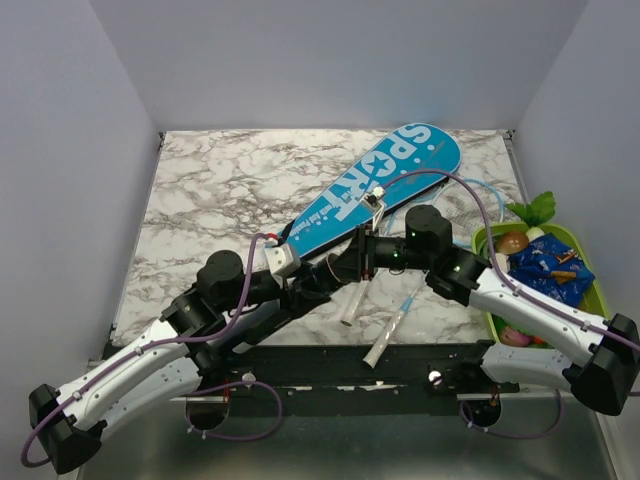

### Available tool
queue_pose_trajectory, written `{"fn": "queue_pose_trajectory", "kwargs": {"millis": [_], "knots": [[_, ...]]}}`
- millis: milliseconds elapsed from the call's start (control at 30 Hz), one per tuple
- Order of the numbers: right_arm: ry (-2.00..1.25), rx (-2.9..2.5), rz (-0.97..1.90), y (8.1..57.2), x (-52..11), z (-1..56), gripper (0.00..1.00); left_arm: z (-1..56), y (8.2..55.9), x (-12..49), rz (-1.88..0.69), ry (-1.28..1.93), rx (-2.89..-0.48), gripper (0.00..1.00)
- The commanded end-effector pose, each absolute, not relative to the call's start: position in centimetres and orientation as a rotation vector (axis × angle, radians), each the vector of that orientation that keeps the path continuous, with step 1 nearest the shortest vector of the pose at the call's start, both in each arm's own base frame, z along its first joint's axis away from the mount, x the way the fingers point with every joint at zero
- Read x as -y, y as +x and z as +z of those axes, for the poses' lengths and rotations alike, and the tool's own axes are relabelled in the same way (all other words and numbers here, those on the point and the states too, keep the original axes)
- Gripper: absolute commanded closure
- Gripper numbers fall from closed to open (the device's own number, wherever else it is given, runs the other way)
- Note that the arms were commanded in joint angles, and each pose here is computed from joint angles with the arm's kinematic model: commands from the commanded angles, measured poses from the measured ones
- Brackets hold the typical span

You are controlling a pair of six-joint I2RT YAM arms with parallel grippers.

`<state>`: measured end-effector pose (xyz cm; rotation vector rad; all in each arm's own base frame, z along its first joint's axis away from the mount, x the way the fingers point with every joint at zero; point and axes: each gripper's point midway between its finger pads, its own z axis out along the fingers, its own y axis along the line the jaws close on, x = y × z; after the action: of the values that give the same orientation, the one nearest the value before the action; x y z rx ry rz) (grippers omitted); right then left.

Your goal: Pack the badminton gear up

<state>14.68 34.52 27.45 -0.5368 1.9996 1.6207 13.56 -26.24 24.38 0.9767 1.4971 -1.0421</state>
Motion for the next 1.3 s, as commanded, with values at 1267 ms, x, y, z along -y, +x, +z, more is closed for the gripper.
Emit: {"fn": "queue_pose_trajectory", "kwargs": {"millis": [1267], "knots": [[0.268, -2.545, 0.208, 25.5, -14.5, 7.9, 0.55, 27.8, 14.0, 25.6, -1.025, 0.891, -1.420, 1.00]]}}
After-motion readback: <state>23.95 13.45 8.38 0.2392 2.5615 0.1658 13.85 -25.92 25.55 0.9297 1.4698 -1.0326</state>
